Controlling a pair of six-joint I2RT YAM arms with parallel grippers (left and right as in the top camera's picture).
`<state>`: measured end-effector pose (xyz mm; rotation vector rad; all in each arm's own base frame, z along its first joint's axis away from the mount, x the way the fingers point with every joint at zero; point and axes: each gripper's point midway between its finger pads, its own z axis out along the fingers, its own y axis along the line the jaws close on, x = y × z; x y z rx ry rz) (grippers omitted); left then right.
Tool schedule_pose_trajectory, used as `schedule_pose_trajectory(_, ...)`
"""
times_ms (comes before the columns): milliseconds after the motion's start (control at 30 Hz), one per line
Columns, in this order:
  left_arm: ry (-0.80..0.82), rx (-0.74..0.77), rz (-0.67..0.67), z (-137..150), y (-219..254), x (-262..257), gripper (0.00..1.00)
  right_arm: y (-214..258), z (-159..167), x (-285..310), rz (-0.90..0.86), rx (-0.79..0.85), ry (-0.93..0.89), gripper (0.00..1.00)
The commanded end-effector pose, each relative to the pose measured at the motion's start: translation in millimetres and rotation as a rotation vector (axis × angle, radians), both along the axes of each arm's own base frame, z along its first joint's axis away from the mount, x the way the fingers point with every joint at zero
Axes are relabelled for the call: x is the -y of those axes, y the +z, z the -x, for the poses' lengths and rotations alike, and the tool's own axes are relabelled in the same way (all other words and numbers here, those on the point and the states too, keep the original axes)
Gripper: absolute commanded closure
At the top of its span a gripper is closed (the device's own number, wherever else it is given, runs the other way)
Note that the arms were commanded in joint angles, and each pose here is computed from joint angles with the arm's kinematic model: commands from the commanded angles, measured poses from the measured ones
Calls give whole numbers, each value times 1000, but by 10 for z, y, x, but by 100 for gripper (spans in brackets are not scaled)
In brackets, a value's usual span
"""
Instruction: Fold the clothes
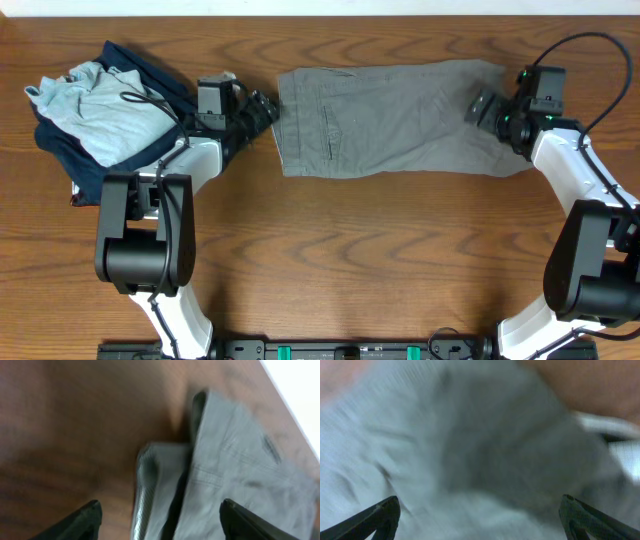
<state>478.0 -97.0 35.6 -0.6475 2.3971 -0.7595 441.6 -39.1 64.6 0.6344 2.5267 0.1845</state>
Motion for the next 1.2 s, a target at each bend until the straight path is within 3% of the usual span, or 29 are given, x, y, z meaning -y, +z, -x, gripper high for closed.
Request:
schedule_pose_trajectory(0,-47,-5,-2,31,2,130,18,-158,129,17,48,-85,31,1)
schedule_pose_trajectory(200,-65,-3,-51,36,-110,208,16,-415,458,23,50,-246,25,1)
schedule_pose_trajectory(500,-150,-56,-31,177,-408,546,18,-448,583,56,69,-300,16,1)
schedule_pose_trajectory(567,-185,-58,-10,221,-393,662,32,-449,596,54,68,-305,17,1)
schedule_pose_trajectory(700,-325,-39,98,334,-268,931,94,-341,571,57,71,-279,16,1)
schedule_pose_trajectory(833,-393,-69,195,475,-110,968,94,13,487,17,74,-195,64,1)
schedule_pose_trajectory(933,-429,-82,257,584,126,900,94,411,401,-204,32,-78,234,3)
schedule_pose_trajectory(1000,-441,-73,277,642,329,823,94,689,358,-381,-15,16,330,14)
schedule_pose_trajectory(1033,-434,-71,278,670,434,772,94,799,358,-493,-51,56,384,25)
schedule_pose_trajectory(1133,-434,-38,261,778,786,665,94,944,446,-824,-187,98,497,77)
schedule_pose_trajectory(1167,-439,-23,255,815,890,656,94,931,484,-914,-220,88,520,85)
